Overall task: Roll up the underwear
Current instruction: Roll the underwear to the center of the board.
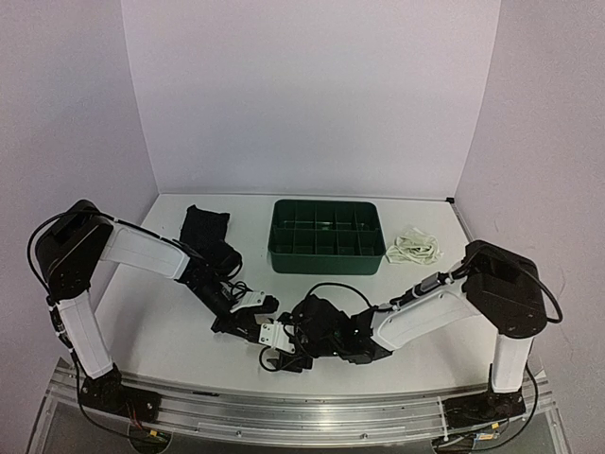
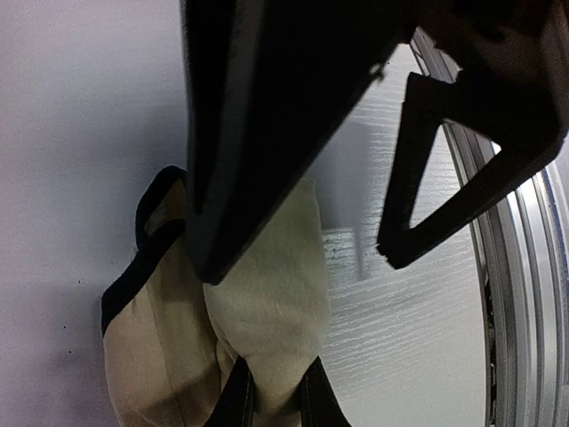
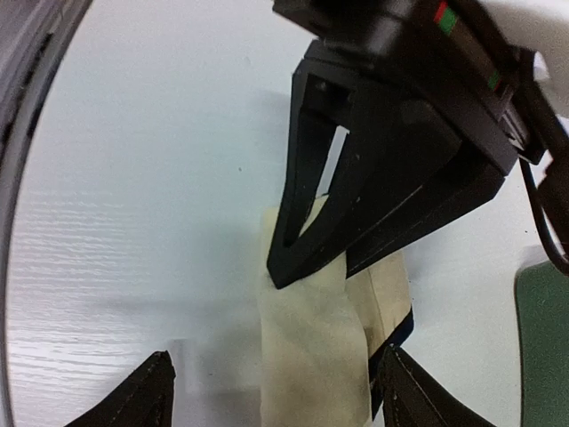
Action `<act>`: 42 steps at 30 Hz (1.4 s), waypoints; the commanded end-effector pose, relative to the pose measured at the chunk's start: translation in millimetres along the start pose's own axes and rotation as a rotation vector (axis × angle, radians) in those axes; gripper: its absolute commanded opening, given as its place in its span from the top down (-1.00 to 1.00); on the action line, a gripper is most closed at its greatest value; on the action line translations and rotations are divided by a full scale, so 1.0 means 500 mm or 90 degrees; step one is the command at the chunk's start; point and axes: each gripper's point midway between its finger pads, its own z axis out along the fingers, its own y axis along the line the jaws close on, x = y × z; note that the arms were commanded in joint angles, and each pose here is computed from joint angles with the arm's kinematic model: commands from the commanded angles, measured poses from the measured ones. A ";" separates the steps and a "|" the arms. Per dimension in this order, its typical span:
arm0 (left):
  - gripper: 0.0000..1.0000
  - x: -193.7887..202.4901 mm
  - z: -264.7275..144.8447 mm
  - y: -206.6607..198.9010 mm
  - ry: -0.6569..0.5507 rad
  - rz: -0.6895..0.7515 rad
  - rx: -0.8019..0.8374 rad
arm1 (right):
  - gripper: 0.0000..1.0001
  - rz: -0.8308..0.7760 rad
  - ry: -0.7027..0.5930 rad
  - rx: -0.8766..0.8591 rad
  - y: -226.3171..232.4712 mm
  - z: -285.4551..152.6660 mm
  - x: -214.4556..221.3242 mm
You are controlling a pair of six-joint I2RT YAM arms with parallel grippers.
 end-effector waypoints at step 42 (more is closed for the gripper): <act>0.02 -0.022 -0.028 0.035 0.024 0.300 -0.222 | 1.00 0.639 0.187 -0.338 0.074 0.055 0.111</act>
